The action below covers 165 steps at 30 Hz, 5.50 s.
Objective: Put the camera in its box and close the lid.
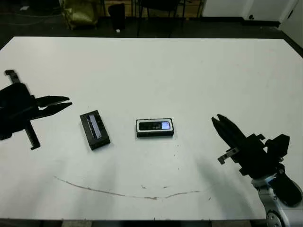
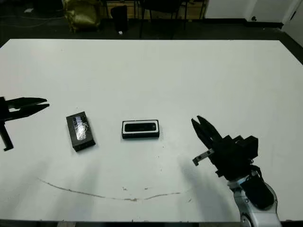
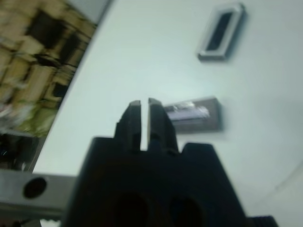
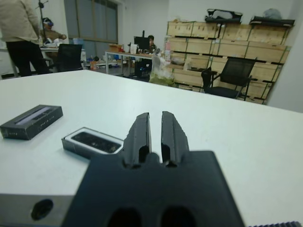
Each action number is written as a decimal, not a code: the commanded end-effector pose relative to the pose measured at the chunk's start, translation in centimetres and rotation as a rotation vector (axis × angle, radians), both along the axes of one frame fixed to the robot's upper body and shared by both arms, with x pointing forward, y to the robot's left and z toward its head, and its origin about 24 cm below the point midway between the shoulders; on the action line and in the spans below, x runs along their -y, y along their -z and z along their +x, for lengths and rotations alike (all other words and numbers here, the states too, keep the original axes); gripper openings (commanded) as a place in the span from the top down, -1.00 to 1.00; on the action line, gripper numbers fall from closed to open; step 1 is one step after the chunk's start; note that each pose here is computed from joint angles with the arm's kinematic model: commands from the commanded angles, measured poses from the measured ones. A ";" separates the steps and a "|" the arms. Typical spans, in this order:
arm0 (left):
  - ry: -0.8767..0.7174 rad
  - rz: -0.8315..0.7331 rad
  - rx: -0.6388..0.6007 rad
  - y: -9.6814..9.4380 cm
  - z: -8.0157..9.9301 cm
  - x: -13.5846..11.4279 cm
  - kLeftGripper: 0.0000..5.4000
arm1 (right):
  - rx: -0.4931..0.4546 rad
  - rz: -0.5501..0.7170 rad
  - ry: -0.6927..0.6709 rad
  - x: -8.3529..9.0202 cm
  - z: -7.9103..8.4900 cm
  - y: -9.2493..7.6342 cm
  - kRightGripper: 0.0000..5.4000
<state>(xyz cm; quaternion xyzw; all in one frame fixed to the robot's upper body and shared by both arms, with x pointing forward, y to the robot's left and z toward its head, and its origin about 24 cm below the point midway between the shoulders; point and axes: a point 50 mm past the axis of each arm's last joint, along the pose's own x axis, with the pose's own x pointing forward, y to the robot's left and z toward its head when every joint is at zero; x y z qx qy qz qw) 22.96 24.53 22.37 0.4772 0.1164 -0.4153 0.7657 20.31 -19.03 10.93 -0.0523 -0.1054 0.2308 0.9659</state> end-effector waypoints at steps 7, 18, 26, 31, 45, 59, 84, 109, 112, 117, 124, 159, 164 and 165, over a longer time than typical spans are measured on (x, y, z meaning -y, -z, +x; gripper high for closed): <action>0.098 0.202 -0.216 1.8 1.7 1.8 1.00 | 0.008 0.041 0.042 0.2 0.0 -0.5 0.99; 0.221 0.330 -0.405 4.3 2.6 2.3 1.00 | 0.014 0.093 0.089 0.6 0.2 -1.4 0.99; 0.316 0.447 -0.442 4.6 2.4 2.9 1.00 | 0.011 0.086 0.110 0.6 0.2 -1.9 0.99; 0.340 0.488 -0.477 4.7 2.3 2.9 1.00 | 0.005 0.092 0.105 0.7 0.2 -1.8 0.99; 0.352 0.520 -0.527 5.7 3.0 3.5 1.00 | -0.001 0.100 0.096 0.6 0.2 -1.6 0.99; 0.345 0.513 -0.538 6.7 3.3 4.3 1.00 | -0.004 0.093 0.096 0.7 0.1 -1.5 0.99; 0.377 0.432 -0.539 8.2 3.9 5.4 1.00 | -0.015 0.102 0.096 0.6 -0.2 -1.3 0.99; 0.202 0.241 -0.373 8.7 5.7 5.8 1.00 | -0.036 0.094 0.104 0.1 -0.5 -0.7 0.99; 0.201 0.170 -0.346 8.6 5.8 6.3 1.00 | -0.030 0.098 0.100 0.1 -0.5 -0.7 0.99; 0.221 0.077 -0.274 8.4 6.0 7.2 1.00 | -0.040 0.088 0.110 0.0 -0.5 -0.6 0.99; 0.227 -0.011 -0.216 8.3 6.4 8.6 1.00 | -0.045 0.084 0.109 -0.1 -0.6 -0.7 0.99; 0.128 0.252 -0.653 5.4 6.4 0.0 1.00 | -0.048 0.086 0.113 -0.1 -0.5 -0.4 0.99; 0.145 0.250 -0.713 7.7 6.7 0.5 1.00 | -0.051 0.084 0.115 0.0 -0.7 -0.5 0.99; 0.146 0.253 -0.725 8.1 6.7 0.5 1.00 | -0.049 0.084 0.114 0.0 -0.7 -0.5 0.99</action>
